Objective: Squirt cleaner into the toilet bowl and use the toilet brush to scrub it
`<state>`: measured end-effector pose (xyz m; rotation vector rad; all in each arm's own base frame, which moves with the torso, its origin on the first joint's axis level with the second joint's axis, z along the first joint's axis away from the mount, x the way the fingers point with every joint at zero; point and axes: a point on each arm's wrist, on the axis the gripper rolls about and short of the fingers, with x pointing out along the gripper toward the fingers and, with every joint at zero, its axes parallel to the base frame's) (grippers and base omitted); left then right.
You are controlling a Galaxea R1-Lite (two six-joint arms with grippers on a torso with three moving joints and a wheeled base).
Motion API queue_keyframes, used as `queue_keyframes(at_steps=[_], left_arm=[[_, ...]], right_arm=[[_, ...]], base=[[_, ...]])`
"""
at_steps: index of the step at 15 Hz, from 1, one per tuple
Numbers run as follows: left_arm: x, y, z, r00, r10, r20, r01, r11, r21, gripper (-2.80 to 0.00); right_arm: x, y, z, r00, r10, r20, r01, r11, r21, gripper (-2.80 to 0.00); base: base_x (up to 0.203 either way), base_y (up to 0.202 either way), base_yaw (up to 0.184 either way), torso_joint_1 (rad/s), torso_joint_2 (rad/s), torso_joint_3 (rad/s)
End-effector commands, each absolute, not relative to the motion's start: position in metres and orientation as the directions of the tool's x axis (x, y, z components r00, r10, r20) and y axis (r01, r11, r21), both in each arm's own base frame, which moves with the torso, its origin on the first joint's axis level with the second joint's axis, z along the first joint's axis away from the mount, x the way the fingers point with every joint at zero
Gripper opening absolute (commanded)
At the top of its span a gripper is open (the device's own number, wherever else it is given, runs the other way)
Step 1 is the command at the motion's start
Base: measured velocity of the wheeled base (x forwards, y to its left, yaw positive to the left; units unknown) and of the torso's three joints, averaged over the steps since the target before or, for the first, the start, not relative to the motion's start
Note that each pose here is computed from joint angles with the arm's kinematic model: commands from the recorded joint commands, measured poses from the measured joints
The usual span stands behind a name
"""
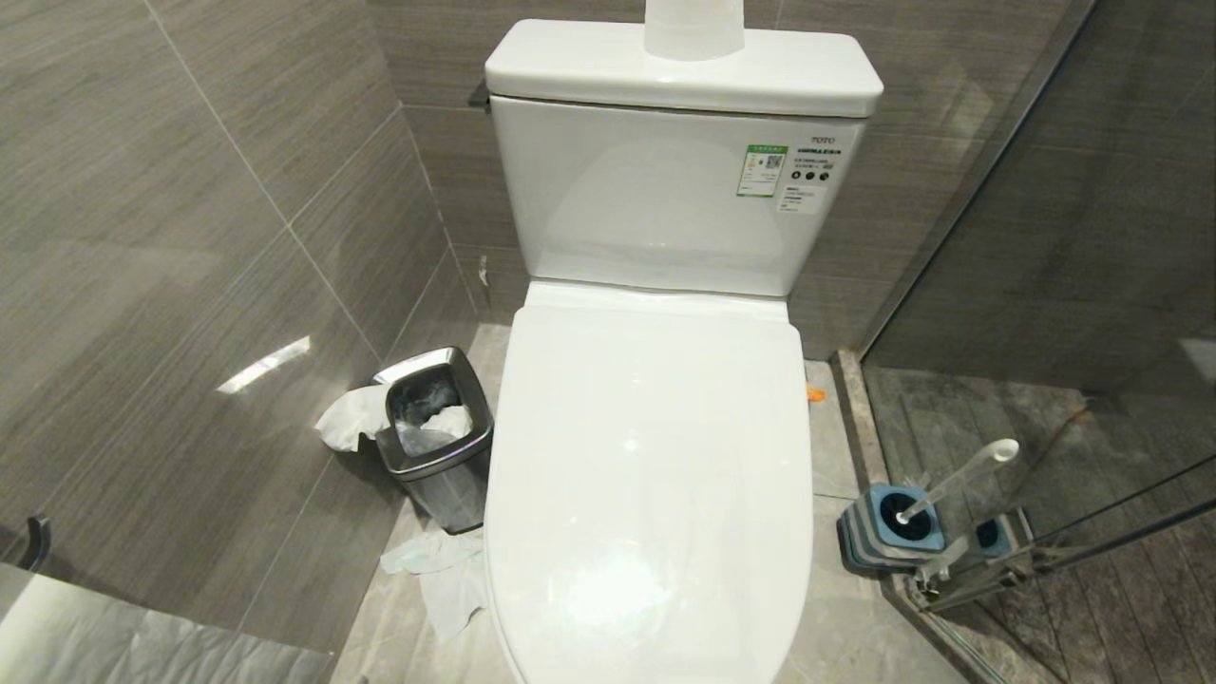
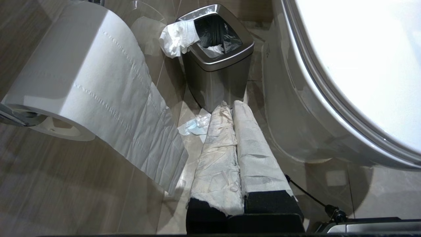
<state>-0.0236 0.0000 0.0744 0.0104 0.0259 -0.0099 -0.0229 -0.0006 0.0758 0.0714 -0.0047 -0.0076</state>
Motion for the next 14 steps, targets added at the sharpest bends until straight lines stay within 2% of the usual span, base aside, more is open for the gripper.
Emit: queue_keyframes(at_steps=[1,14], left_arm=[[-0.0237,0.0000,0.0748,1.000,-0.009,-0.025,0.009,1.000,0.008,-2.80],[-0.0236,0.0000,0.0747,1.000,-0.009,-0.025,0.009,1.000,0.004,-2.80]], right_arm=[[-0.0228,-0.0007,0.0760,1.000,-0.009,0.005,0.009,0.997,0.074,-2.80],[-0.0228,-0.0006,0.0760,1.000,-0.010,0.005,0.010,0.997,0.074,-2.80]], base=[[0.000,0.000,0.000,0.000,0.00,0.000],[0.000,0.000,0.000,0.000,0.00,0.000]])
